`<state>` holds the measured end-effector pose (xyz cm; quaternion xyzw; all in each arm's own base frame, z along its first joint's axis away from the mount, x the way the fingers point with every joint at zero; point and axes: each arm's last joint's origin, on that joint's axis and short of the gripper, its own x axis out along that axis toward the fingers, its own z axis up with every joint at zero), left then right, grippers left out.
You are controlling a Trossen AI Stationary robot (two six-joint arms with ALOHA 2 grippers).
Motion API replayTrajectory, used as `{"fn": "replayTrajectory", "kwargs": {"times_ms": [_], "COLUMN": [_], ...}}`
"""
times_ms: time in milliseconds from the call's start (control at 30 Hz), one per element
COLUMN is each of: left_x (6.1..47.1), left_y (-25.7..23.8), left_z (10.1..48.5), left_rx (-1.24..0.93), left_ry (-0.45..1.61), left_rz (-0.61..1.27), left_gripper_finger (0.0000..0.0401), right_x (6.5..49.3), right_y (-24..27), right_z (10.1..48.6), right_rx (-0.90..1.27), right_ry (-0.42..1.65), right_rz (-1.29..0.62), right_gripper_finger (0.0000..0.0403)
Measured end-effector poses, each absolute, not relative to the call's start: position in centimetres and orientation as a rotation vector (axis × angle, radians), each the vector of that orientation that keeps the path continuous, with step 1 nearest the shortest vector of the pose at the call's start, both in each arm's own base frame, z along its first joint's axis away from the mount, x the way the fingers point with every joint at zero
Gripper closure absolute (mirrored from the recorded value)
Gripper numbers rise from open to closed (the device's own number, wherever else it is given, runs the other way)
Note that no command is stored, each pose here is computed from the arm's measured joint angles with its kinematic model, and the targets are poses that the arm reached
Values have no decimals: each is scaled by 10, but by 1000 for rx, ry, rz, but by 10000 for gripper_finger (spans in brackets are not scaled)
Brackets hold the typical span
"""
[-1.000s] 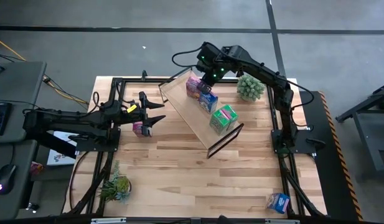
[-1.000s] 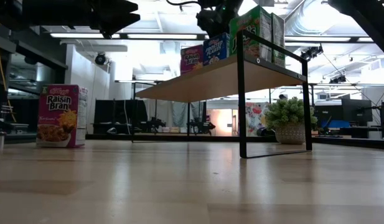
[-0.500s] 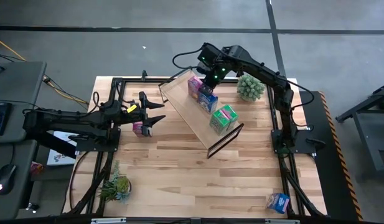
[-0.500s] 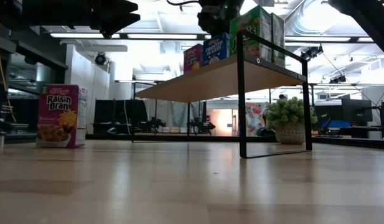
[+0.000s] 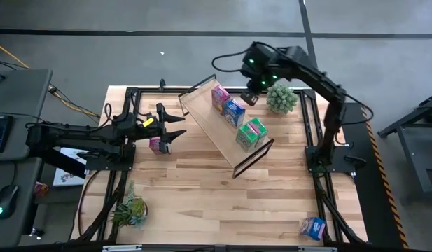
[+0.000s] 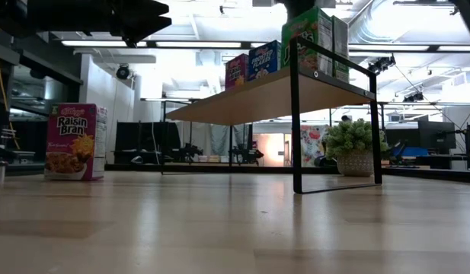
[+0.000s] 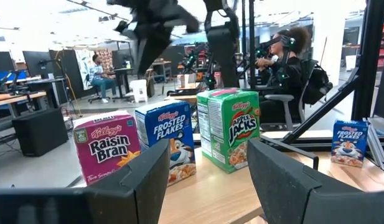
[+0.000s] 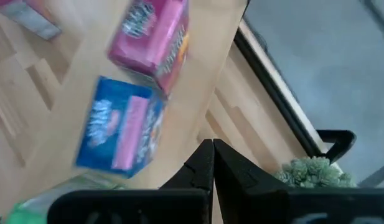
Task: Stack cereal on shelf
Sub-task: Put the purple cereal box aligned with the other purple cereal box on the shelf
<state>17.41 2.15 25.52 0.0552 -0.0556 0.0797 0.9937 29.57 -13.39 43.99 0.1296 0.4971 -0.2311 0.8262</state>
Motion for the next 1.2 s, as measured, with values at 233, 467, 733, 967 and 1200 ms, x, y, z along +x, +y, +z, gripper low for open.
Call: {"fn": "replayTrajectory", "kwargs": {"times_ms": [233,467,733,967,1200], "left_x": [174,174,174,175,179], "left_y": [21,21,21,22,21], "left_z": [253,253,258,266,307], "left_rx": [85,76,77,80,70], "left_ry": [-96,-95,-139,-127,260], "left_rz": [158,157,158,158,150], "left_gripper_finger": [197,197,197,195,148], "right_x": [258,195,146,144,146], "right_y": [-79,-32,-12,-8,-8], "right_z": [448,397,332,287,260], "right_rx": [189,198,196,77,60], "right_ry": [1008,839,315,-60,-141], "right_rz": [-502,-443,-325,-260,-252], "right_gripper_finger": [403,403,403,403,403]}}
